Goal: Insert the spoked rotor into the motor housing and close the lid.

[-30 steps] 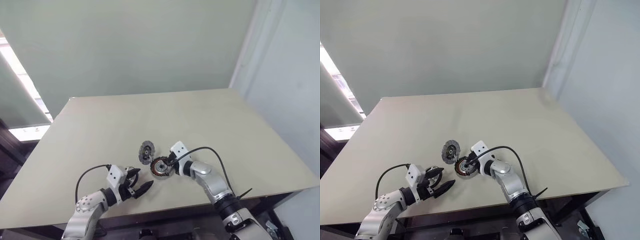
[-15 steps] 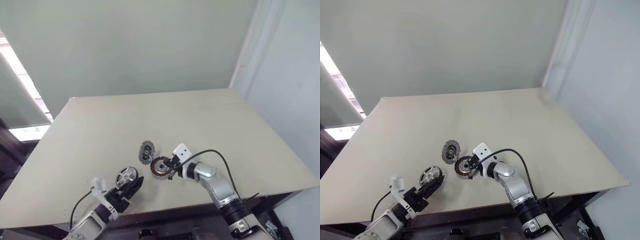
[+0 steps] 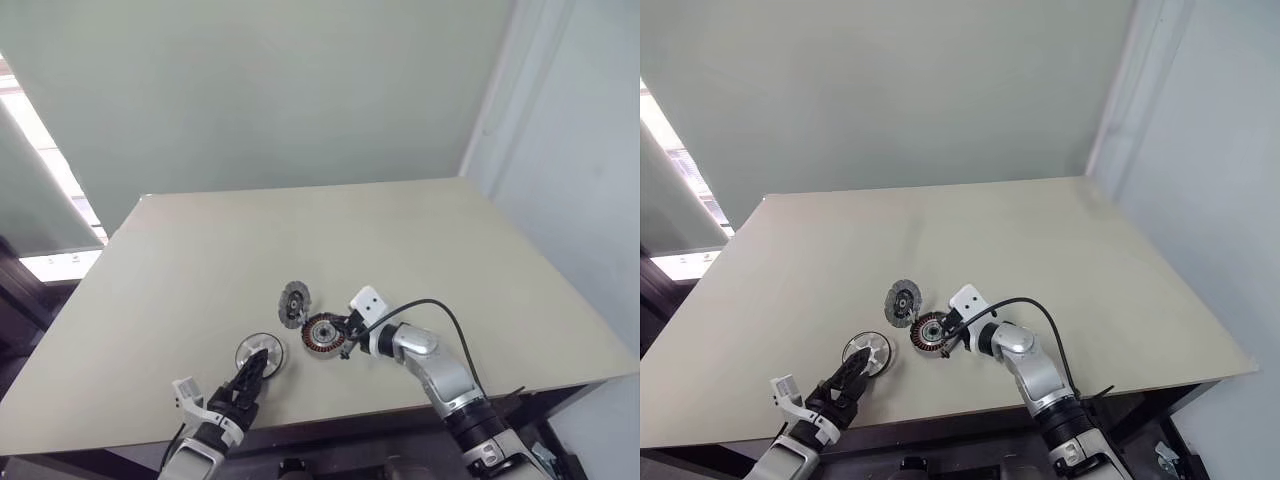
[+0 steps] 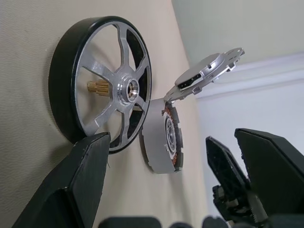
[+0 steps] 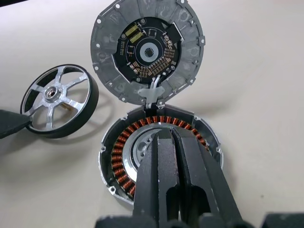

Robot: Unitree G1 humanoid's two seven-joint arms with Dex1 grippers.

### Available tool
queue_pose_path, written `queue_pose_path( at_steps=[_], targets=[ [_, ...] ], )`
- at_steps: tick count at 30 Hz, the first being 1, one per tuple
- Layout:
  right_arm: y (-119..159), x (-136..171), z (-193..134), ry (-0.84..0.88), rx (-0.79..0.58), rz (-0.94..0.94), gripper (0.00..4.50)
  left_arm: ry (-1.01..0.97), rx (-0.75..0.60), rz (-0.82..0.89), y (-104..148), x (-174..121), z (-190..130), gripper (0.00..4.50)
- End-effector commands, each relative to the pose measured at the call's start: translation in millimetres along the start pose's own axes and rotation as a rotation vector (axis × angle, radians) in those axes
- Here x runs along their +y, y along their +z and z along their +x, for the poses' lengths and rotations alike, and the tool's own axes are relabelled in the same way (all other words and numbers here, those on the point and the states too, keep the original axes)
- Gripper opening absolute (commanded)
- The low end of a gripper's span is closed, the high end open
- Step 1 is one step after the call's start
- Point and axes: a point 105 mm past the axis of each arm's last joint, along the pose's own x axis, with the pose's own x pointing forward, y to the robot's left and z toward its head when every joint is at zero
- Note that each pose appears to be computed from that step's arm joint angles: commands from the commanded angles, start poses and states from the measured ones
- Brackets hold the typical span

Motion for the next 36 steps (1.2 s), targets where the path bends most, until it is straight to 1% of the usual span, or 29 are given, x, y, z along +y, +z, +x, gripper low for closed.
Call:
queue_pose_path(
  at_steps=[1,8,13,16,20,22,26,29,36],
  targets=[
    [19.9,-4.4,-3.2,-0.011,-0.066,-0.026,0.04,0.014,0.025,-0.037,-1.4,10.8,-4.8,4.5],
    [17.6,-7.0,-6.3,-0.026,-0.063,-0.026,0.04,0.05,0.017,-0.085,2.8,36.3,-27.1,4.5],
    [16.8,-7.0,-6.8,-0.03,-0.063,-0.023,0.04,0.015,0.014,-0.098,10.6,34.6,-37.5,4.5],
    [16.1,-6.3,-6.7,-0.03,-0.062,-0.022,0.04,-0.003,0.037,-0.103,10.9,32.1,-43.2,4.5],
    [14.6,-5.7,-6.6,-0.029,-0.059,-0.018,0.04,-0.04,0.052,-0.072,10.8,25.9,-50.4,4.5],
    [13.9,-5.6,-6.7,-0.029,-0.058,-0.016,0.04,-0.064,0.034,-0.044,13.4,22.9,-51.6,4.5],
    [13.1,-5.1,-6.2,-0.027,-0.056,-0.013,0.04,-0.099,-0.014,-0.001,21.4,12.1,-45.1,4.5],
    [13.5,-4.1,-5.0,-0.023,-0.057,-0.011,0.04,-0.058,-0.044,0.075,27.3,14.4,-37.0,4.5],
    [14.6,-2.8,-4.0,-0.019,-0.06,-0.009,0.04,-0.078,-0.002,0.206,23.7,-0.1,-16.4,4.5]
  ],
)
